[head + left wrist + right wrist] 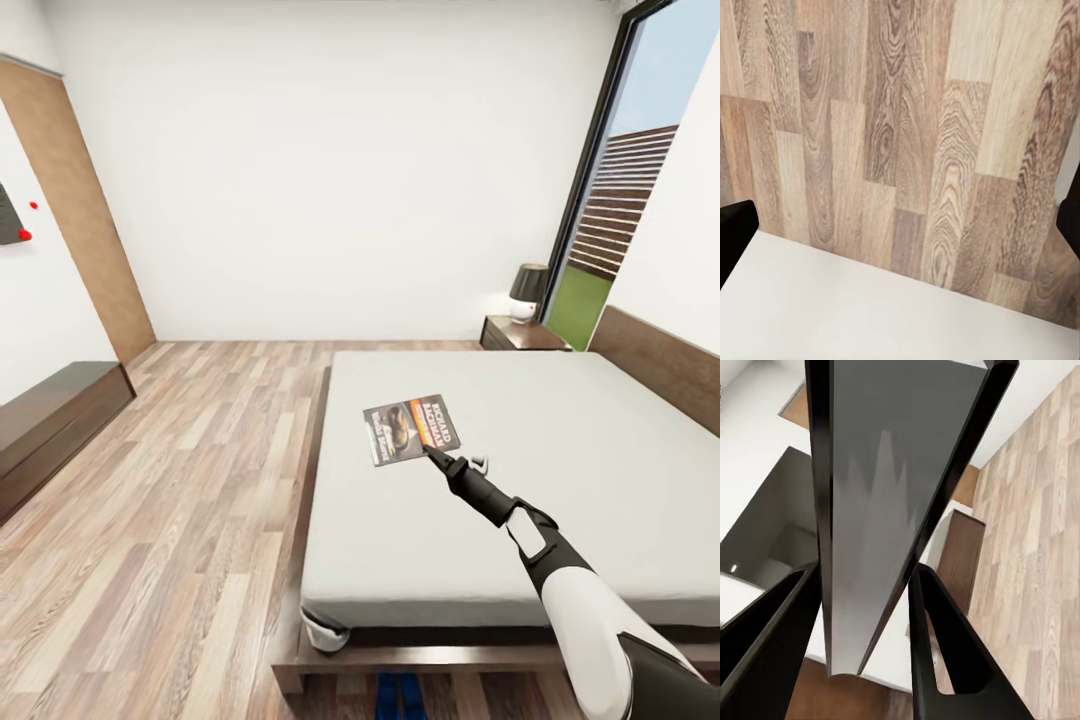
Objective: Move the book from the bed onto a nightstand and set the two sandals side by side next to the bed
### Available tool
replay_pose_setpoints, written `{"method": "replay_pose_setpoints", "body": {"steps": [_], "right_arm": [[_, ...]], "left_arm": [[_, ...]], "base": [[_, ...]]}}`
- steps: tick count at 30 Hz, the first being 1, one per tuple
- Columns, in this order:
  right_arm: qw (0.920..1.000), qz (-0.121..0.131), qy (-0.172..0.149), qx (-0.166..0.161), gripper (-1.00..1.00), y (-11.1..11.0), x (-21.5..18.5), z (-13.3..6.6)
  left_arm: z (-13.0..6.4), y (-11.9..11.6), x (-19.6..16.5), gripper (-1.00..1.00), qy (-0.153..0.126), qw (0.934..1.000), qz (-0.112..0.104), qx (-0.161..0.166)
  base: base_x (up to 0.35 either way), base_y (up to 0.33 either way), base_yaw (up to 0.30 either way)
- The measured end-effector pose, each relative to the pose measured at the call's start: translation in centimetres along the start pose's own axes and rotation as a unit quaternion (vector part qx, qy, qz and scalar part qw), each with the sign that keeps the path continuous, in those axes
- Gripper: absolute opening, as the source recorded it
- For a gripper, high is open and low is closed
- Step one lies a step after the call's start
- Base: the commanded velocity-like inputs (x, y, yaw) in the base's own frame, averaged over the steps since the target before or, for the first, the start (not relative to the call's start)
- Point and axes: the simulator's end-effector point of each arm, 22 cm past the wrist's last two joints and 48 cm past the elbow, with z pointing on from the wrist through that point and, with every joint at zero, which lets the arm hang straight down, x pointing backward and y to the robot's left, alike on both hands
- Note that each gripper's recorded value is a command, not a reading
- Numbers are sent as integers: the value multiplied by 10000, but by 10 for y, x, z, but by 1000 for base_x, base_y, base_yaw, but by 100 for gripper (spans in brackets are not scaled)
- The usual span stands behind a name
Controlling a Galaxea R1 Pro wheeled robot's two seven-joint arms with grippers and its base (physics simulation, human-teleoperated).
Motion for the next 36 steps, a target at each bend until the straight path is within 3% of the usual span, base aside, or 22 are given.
{"method": "replay_pose_setpoints", "body": {"steps": [16, 36], "right_arm": [[9993, 124, 35, -341, -100, 16, 6, -16], [9991, 149, 66, -383, -100, 19, 12, -20]], "left_arm": [[1, -2, -8, 100, -117, 9999, -23, 17], [1, -3, -12, 100, -173, 9998, -41, 26]], "base": [[0, 0, 82], [0, 0, 25]]}}
